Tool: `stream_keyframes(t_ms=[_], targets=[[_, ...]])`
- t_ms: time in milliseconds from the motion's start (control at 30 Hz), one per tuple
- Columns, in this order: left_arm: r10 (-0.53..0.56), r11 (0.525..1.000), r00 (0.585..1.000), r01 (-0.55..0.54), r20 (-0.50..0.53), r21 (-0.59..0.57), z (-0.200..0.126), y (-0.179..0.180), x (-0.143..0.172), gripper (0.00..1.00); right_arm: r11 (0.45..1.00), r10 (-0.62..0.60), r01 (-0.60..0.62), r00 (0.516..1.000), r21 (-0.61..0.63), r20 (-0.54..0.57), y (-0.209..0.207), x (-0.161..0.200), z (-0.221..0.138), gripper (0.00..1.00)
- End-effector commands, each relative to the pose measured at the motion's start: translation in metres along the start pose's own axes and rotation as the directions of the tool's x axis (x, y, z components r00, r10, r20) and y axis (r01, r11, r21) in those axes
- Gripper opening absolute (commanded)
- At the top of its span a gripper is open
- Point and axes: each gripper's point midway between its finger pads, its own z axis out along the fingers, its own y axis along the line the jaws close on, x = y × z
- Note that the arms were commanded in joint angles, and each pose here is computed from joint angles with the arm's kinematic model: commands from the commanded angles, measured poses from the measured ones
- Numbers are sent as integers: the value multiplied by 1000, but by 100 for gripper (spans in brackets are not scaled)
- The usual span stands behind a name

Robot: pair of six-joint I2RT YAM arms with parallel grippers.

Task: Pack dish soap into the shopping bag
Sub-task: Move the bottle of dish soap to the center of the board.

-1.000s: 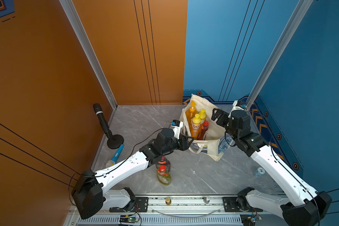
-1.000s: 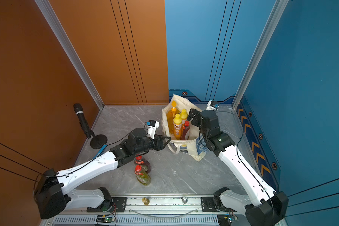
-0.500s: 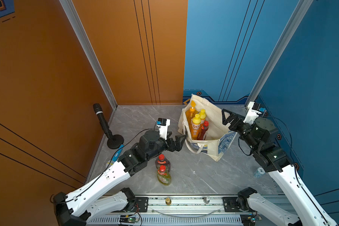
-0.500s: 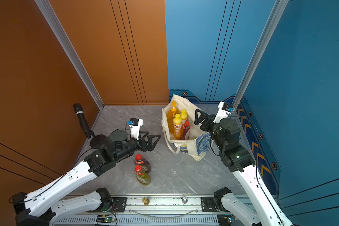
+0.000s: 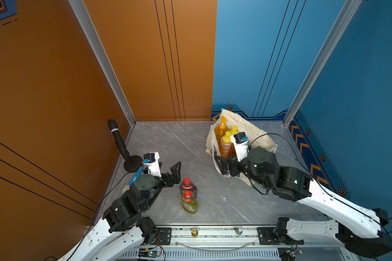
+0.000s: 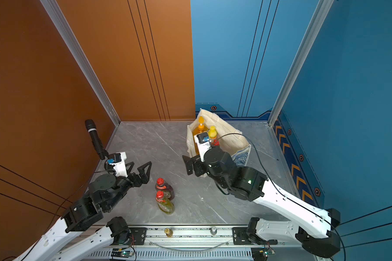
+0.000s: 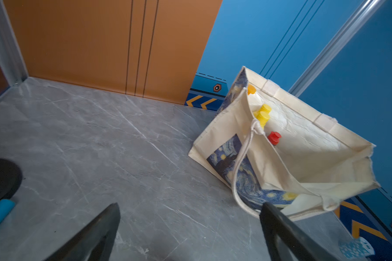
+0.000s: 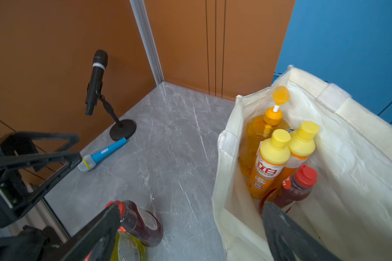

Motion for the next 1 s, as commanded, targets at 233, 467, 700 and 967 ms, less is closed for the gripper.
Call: stream_keyframes(t_ms=[233, 467, 700, 967], targets=[[-26, 978, 999, 17, -37, -210, 10, 53, 30, 98, 938, -312, 267, 928, -219, -205, 111, 72, 22, 89], [-90, 967, 992, 67, -84, -245, 20, 67, 41, 98, 904, -348, 237, 891, -357, -292, 157, 120, 24, 83], [-152, 967, 983, 126, -104, -222, 25, 70, 52, 98, 903, -371, 251, 865, -348, -338, 161, 147, 41, 78], [-174, 966, 979, 149, -107, -209, 26, 70, 55, 98, 915, -338, 209, 864, -345, -373, 151, 159, 61, 72]])
